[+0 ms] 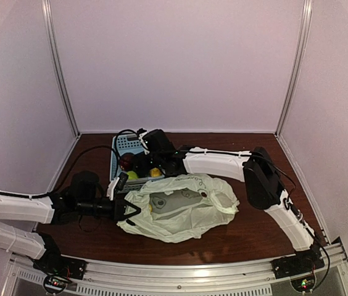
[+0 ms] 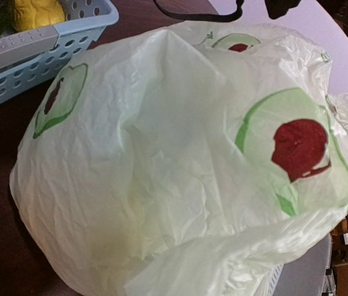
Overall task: Untie the knot of the plastic bag and take out the fruit
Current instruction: Place the fake fruit in the bin, then reach into the gripper in the takeout bag.
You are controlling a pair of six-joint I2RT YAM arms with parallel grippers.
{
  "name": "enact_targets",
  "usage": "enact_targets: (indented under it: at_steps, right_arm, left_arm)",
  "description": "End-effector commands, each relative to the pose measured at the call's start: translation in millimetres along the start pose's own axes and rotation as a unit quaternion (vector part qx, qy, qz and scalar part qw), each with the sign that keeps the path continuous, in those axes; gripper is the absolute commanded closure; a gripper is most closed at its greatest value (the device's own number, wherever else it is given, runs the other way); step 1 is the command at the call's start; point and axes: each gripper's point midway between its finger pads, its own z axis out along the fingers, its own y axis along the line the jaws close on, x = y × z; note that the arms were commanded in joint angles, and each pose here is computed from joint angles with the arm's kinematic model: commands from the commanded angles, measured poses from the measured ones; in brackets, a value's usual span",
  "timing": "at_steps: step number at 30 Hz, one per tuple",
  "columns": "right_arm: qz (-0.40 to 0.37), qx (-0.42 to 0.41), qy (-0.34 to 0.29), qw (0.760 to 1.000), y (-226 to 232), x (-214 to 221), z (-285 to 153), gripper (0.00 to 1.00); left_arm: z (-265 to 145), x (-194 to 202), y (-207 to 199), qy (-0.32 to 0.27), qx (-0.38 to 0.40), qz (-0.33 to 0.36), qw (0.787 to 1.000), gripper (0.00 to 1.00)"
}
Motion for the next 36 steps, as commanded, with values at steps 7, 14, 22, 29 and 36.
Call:
enact_targets:
  at_steps: [7,14,22,29,36]
  right_arm:
    - [0.021,-0.082,-0.107,0.991,8.1,-103.1,-118.6,0.05]
    - [0.014,-0.124,-0.121,0.985,2.8,-97.6,-195.2,0.06]
    - [0.010,-0.218,-0.086,0.972,27.2,-36.6,-258.0,0.09]
    - [-0.020,-0.265,-0.028,0.964,97.3,13.9,-280.8,0.19]
    - [-0.005,-0.235,0.025,0.972,106.3,52.4,-246.1,0.32]
  left_arm:
    - [-2.3,-12.3,0.4,-0.023,-0.004,-0.010,1.000,1.00]
    - [0.1,-14.7,4.3,-0.012,-0.009,-0.021,1.000,1.00]
    - [1.8,-22.7,-0.6,-0.011,-0.005,-0.014,1.000,1.00]
    - [4.3,-22.1,2.6,-0.007,-0.011,-0.019,1.000,1.00]
    - [2.1,-25.7,2.3,-0.007,-0.019,-0.015,1.000,1.00]
